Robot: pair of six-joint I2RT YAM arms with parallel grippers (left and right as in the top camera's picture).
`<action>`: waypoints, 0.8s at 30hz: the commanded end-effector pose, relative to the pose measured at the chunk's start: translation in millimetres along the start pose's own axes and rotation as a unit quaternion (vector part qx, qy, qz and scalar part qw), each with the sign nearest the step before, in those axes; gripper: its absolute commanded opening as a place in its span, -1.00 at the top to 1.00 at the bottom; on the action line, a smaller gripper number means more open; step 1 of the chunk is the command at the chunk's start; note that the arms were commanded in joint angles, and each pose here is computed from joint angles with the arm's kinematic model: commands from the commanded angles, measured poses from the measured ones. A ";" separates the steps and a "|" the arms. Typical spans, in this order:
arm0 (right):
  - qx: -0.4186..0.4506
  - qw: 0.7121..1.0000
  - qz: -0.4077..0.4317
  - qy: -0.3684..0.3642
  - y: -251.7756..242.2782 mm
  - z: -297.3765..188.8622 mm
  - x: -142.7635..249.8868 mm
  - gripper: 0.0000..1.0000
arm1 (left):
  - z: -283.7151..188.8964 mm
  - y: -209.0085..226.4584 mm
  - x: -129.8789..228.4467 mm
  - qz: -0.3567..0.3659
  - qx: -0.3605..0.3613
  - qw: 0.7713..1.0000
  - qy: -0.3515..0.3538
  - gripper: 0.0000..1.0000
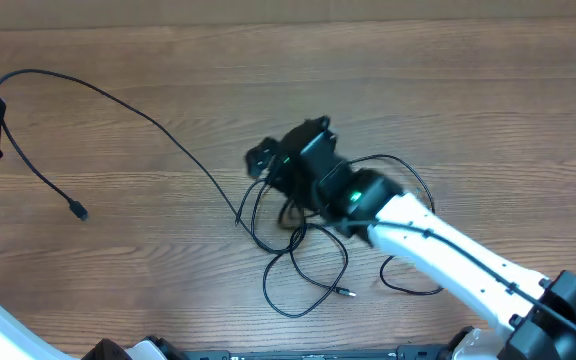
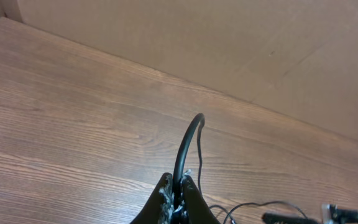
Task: Untangle cables
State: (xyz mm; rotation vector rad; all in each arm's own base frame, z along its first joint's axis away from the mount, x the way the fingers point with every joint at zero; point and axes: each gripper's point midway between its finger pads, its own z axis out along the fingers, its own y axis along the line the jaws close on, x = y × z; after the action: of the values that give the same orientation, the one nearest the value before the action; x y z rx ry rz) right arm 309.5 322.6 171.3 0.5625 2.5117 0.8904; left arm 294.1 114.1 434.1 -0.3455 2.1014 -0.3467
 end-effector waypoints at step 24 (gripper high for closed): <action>0.147 0.983 0.106 -0.035 -77.6 87.3 49.5 -0.57 | -8.9 -19.8 -1.0 0.022 0.030 0.999 -0.010 0.92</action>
State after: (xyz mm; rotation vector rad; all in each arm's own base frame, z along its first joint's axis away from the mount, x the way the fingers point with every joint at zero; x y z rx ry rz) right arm 292.4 339.6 61.8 0.9398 2.5650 0.6158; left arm 293.7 108.1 435.0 -0.3332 2.0980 -0.3872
